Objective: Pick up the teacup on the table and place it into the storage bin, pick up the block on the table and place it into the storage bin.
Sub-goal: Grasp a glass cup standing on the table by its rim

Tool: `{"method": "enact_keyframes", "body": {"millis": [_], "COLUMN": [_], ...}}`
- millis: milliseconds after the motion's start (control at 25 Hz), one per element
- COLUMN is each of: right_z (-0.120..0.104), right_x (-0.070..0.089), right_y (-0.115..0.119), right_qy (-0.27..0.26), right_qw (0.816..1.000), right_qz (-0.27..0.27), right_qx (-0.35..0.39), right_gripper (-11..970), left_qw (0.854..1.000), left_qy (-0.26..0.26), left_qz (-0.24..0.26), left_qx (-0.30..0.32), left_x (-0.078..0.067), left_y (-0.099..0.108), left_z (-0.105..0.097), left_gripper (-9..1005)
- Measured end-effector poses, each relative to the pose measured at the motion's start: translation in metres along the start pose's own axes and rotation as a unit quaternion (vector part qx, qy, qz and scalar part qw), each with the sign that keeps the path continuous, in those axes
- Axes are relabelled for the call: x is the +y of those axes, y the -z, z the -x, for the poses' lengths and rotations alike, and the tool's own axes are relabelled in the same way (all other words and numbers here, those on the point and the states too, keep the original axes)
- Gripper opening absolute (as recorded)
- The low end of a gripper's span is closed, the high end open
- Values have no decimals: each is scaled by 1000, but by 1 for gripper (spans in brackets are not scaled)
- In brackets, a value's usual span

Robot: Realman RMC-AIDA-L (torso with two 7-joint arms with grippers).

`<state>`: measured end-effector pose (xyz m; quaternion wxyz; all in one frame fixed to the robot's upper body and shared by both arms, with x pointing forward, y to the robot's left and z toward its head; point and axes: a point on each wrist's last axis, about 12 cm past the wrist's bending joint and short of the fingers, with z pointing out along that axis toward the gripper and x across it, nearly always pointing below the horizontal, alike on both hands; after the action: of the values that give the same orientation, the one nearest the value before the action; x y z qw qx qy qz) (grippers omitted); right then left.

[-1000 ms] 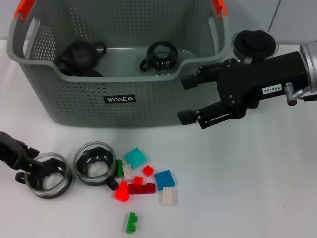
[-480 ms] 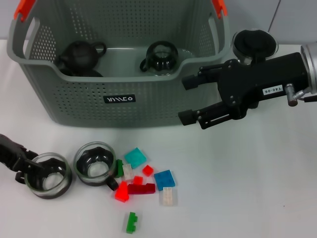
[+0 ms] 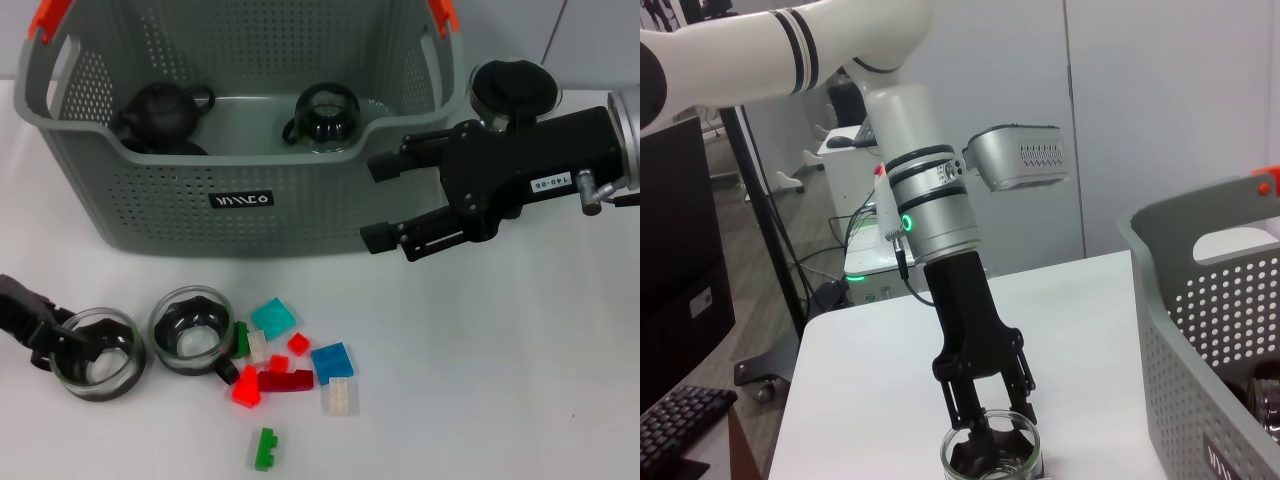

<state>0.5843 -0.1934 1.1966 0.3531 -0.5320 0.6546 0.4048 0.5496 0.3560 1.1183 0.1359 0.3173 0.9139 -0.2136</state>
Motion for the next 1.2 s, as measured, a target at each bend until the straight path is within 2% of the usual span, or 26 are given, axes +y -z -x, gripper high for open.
{"method": "enact_keyframes", "body": {"millis": [520, 960, 1200], "right_z": [0, -1, -1], "right_x": [0, -1, -1], "right_y": [0, 4, 5], "right_qy": [0, 2, 6], "right_qw": [1000, 1000, 1000], "right_qz": [0, -5, -6], "right_qx": [0, -8, -8], "right_gripper": [928, 927, 928], "left_qw": [1000, 1000, 1000], "left_qy": [-3, -10, -8], "left_qz": [5, 8, -4], "left_qx": [3, 13, 18], "left_x": [1, -1, -3], "left_y": [-3, -6, -4], "left_z": [1, 3, 3], "left_gripper": [590, 181, 127]}}
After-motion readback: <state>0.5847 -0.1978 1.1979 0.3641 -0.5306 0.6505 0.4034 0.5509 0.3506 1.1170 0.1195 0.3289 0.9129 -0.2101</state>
